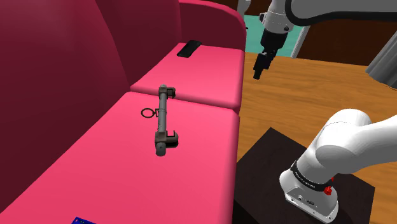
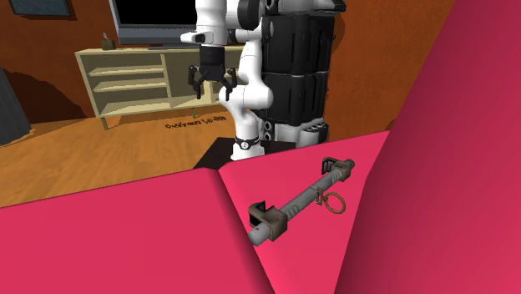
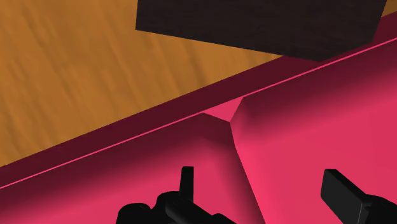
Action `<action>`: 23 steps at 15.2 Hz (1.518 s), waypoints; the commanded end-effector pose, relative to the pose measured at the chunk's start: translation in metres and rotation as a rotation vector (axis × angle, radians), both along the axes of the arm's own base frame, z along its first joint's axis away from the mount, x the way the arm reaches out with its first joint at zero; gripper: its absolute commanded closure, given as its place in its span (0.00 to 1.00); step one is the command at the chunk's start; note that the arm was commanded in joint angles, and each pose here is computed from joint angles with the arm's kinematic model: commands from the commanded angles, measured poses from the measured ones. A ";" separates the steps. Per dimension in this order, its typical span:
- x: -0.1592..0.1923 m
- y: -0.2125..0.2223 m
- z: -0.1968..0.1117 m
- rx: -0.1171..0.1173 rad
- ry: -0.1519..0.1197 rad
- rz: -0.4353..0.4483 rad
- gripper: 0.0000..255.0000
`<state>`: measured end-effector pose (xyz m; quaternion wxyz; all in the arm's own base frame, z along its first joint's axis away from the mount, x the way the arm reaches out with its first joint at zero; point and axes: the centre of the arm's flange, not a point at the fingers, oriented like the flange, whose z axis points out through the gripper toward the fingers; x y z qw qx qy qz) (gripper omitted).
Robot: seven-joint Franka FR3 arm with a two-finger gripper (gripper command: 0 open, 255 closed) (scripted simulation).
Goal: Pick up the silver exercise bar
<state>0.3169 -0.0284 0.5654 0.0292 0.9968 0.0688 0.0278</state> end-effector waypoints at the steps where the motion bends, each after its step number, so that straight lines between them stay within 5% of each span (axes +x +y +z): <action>1: 0.000 0.000 0.000 0.000 0.000 0.000 0.00; 23: 0.147 0.223 -0.092 0.078 0.005 -0.212 0.00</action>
